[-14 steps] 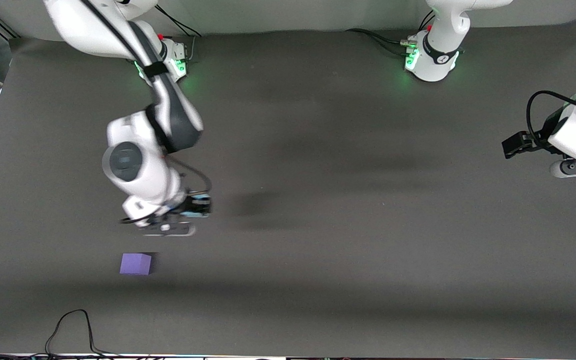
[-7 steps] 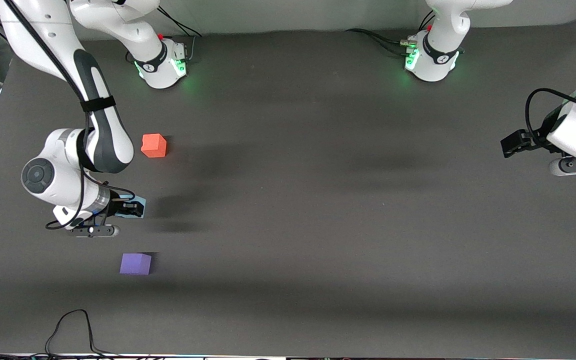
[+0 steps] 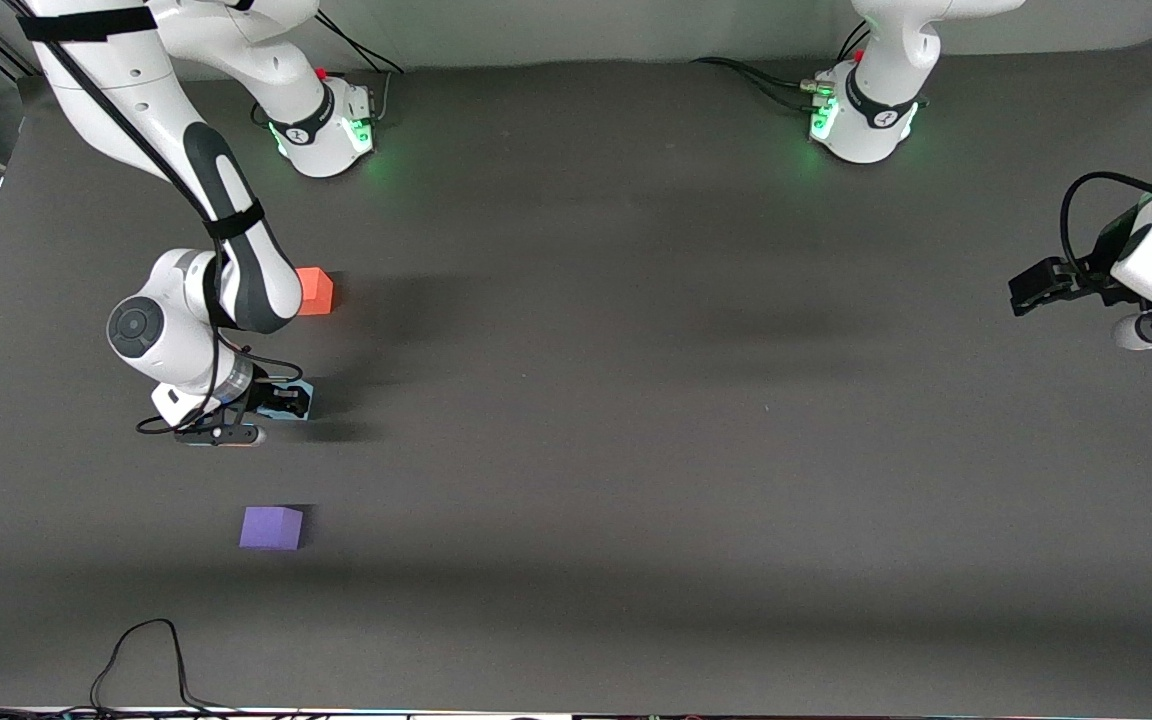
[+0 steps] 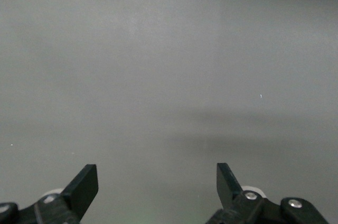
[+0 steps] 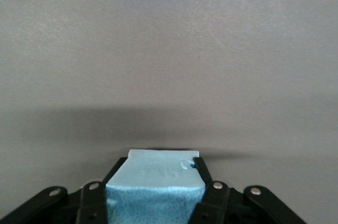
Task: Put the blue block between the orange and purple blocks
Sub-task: 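Carry the blue cube between the orange and purple cubes, lower it, then open the right gripper and draw it back from the cubes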
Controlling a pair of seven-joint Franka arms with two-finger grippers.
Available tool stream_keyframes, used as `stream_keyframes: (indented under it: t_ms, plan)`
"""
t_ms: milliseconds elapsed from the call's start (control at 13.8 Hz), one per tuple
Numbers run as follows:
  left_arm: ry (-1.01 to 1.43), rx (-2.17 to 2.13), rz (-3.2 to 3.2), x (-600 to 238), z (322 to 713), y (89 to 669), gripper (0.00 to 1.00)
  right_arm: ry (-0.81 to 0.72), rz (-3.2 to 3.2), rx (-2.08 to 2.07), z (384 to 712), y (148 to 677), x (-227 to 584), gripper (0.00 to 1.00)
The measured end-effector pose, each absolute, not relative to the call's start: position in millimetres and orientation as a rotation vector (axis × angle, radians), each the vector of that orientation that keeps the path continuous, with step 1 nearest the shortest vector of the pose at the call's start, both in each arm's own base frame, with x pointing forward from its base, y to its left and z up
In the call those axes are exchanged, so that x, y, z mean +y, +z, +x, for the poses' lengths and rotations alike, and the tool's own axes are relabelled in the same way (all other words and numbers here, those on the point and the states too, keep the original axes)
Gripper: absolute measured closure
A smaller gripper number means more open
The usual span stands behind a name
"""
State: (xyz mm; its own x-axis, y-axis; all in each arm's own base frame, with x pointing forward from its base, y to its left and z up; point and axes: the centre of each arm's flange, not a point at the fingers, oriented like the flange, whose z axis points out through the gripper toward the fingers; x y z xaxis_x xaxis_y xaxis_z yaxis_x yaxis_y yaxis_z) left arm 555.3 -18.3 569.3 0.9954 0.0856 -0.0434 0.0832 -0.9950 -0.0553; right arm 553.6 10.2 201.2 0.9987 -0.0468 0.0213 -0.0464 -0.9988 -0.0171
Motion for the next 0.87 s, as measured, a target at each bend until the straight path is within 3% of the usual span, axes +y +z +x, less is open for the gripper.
stream_keyframes:
  t_ms: [289,361,578,650,867]
  plan:
    - [0.072,-0.12,-3.088,-22,555,569,0.0,-0.037,-3.121,0.043,552,186,7,0.44]
    - [0.071,-0.12,-3.088,-23,555,569,0.0,-0.038,-3.122,0.04,552,185,8,0.38]
    - [0.066,-0.135,-3.088,-17,556,570,0.0,-0.072,-3.118,0.032,559,194,10,0.05]
    - [0.063,-0.141,-3.088,-15,556,570,0.0,-0.102,-3.11,0.027,565,205,12,0.0]
    - [0.053,-0.144,-3.089,-14,555,574,0.0,-0.153,-3.051,0.034,582,275,8,0.0]
